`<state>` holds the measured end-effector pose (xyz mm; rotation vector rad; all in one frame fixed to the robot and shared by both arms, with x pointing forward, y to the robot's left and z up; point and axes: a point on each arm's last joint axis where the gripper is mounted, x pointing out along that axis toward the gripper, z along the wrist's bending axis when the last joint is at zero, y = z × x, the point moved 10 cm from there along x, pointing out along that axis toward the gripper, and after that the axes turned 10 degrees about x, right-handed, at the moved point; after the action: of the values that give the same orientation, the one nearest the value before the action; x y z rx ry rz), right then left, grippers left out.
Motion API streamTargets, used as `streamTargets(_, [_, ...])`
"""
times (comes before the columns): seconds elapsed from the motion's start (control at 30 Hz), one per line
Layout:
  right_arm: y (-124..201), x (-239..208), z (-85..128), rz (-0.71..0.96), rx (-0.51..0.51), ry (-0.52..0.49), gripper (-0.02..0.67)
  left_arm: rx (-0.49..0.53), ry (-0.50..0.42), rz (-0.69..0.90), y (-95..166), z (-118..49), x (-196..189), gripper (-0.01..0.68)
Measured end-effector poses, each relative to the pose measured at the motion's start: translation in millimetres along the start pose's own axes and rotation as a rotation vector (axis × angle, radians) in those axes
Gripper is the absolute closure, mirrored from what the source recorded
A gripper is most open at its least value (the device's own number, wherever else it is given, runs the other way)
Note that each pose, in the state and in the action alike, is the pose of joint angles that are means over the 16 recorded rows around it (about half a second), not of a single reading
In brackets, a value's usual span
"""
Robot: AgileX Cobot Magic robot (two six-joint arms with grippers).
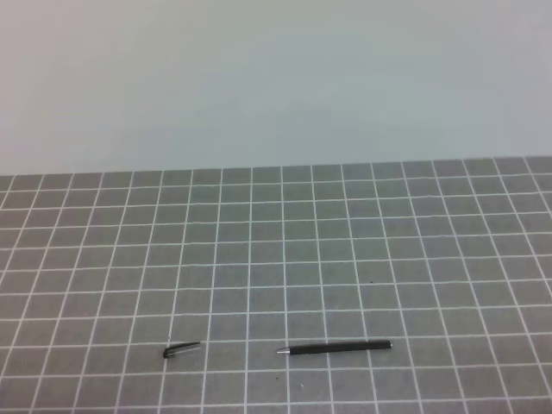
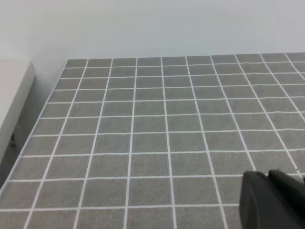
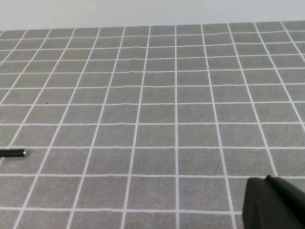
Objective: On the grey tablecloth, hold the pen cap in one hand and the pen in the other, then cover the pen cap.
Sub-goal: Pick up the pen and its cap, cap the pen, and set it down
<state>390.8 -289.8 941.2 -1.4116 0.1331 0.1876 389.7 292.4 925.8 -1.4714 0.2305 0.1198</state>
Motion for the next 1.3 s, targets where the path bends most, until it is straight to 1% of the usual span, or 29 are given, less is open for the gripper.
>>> streamTargets(0.53, [-1.1,-0.2,0.2,-0.003,0.000,0.000,0.647,0.000,0.000,0.000,0.0,0.0,0.0,0.673])
streamTargets(0.9, [-2.1,-0.5,0.3,-0.005,0.000,-0.001,0.647,0.021,-0.006,-0.017,-3.2,1.2,0.0,0.672])
streamTargets(1.0, [-2.2,-0.5,0.3,-0.006,-0.001,-0.001,0.648,0.034,-0.012,-0.062,-11.9,2.1,-0.4,0.673])
streamTargets(1.1, [-3.6,-0.4,0.3,-0.014,-0.002,-0.001,0.648,0.046,-0.018,-0.139,-26.5,2.7,-1.9,0.673])
streamTargets(1.3, [-13.9,-0.7,1.0,-0.070,-0.003,-0.005,0.648,0.065,-0.028,-0.370,-69.2,2.9,-13.0,0.673])
